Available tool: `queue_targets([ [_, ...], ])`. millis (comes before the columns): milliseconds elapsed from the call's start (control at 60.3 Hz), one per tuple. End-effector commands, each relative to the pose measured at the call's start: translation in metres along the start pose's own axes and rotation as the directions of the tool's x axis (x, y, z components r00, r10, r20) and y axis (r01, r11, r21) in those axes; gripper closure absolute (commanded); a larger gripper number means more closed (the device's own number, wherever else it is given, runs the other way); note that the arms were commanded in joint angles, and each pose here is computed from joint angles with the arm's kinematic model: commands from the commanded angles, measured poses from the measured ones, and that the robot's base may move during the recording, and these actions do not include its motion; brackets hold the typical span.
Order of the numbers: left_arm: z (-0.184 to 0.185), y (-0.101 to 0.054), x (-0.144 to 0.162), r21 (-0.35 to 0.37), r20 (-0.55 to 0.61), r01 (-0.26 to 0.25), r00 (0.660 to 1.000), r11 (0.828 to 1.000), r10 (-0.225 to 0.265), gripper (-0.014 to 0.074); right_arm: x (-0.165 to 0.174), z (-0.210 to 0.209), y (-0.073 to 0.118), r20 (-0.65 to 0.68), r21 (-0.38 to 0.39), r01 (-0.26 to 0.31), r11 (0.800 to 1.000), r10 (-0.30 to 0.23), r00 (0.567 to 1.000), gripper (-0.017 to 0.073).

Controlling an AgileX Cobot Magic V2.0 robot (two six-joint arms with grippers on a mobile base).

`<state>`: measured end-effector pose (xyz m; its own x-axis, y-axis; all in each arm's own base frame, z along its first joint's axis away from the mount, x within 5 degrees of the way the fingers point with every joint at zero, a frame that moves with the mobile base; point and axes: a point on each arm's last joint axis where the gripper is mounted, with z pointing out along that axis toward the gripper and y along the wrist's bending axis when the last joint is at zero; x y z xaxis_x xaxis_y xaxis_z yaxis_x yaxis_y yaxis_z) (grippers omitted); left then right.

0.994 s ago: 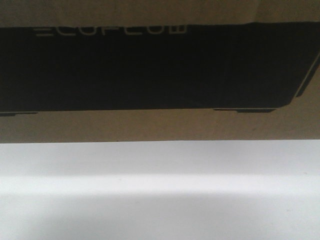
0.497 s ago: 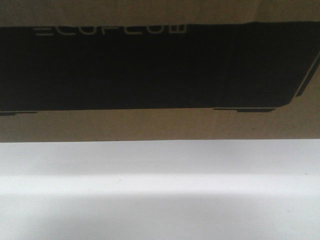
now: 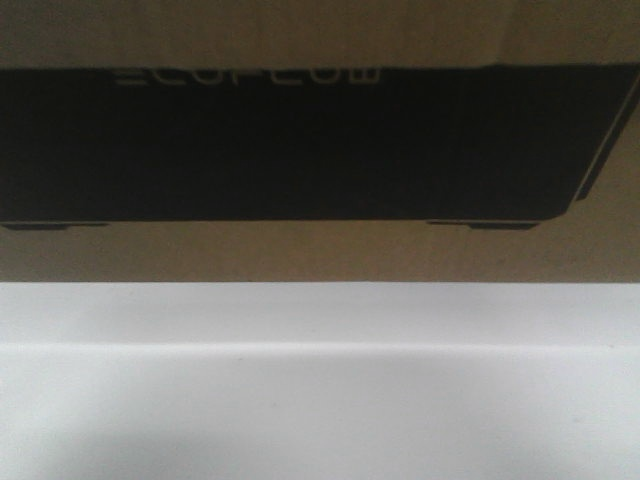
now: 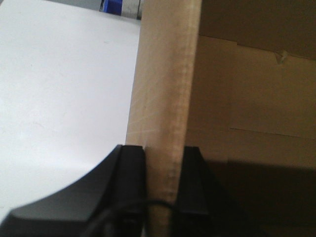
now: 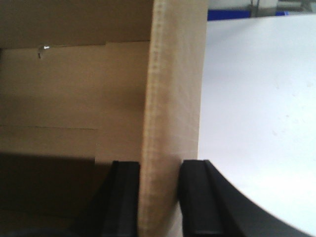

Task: Grab box from left shelf to table start
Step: 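Lower the box onto the white table with both grippers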

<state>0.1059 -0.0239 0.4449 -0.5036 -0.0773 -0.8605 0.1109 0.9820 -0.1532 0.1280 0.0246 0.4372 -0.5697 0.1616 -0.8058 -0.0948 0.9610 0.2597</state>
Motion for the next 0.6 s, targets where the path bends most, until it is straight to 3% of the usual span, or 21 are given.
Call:
queue_targets([
  [0,0.006,-0.011,-0.036,0.077,0.184,0.031,0.982,0.997,-0.044,0.0679,-0.026,0.015,-0.004,0.102,0.053,0.021,0.998,-0.026,0.994,0.0533],
  [381,0.100,-0.025,-0.067,0.034,0.020,0.018,1.000,0.999,-0.019,0.0679,-0.044,0.118,-0.020,-0.025,0.089,-0.008,0.996,0.010,1.000,0.0533],
  [580,0.147,-0.027,-0.062,0.010,-0.086,0.014,0.996,1.000,-0.013,0.0679,-0.047,0.141,-0.024,-0.009,0.094,-0.011,0.996,0.011,1.000,0.0533],
])
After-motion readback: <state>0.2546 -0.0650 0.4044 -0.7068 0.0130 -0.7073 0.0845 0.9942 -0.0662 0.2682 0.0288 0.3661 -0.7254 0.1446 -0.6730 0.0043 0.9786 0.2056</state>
